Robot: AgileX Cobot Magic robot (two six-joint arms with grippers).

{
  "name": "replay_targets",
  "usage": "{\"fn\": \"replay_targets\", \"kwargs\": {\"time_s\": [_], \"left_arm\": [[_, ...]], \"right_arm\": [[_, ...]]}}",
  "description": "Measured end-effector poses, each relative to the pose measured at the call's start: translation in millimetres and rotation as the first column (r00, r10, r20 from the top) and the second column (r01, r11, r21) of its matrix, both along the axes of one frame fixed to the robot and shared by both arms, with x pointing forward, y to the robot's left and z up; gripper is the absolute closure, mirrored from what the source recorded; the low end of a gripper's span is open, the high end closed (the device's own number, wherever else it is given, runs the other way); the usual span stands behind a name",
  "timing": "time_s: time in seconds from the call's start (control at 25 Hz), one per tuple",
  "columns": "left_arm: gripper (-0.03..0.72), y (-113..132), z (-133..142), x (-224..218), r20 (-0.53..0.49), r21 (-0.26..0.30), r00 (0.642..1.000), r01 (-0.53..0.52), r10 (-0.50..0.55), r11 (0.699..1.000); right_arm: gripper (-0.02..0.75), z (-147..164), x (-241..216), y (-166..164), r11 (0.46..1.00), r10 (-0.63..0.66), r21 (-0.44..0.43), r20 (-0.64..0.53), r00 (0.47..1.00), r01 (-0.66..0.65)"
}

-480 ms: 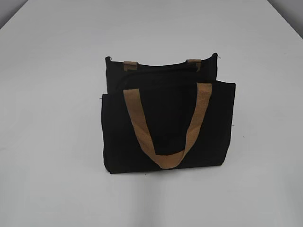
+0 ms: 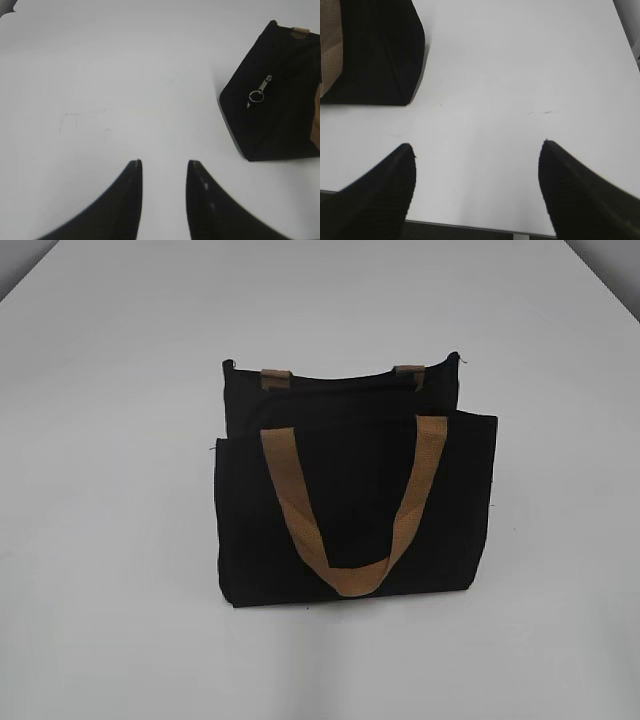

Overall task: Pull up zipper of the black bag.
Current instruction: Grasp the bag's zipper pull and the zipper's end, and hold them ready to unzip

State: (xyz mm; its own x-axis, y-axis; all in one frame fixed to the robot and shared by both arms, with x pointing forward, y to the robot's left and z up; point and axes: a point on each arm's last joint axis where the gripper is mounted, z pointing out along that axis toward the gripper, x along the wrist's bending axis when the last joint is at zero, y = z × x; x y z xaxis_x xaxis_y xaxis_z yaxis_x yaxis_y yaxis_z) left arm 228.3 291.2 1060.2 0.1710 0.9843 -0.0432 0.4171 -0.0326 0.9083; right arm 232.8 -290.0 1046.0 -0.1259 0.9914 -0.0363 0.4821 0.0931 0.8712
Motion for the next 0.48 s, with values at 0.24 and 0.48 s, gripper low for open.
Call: {"fn": "replay_targets", "kwargs": {"time_s": [0.24,0.48], "left_arm": [[0.459,0.0,0.0,0.0,0.0,0.0,1.0,0.0,0.0,1.0],[0.459,-1.3,0.2,1.5,-0.011,-0.012,1.0,0.009,-0.009,1.0]], "right_arm": [[0.148,0.0,0.0,0.0,1.0,0.0,0.0,0.0,1.0,0.0],[0.148,0.0,0.0,0.2,1.0,0.002,0.002,0.0,1.0,-0.002]]}}
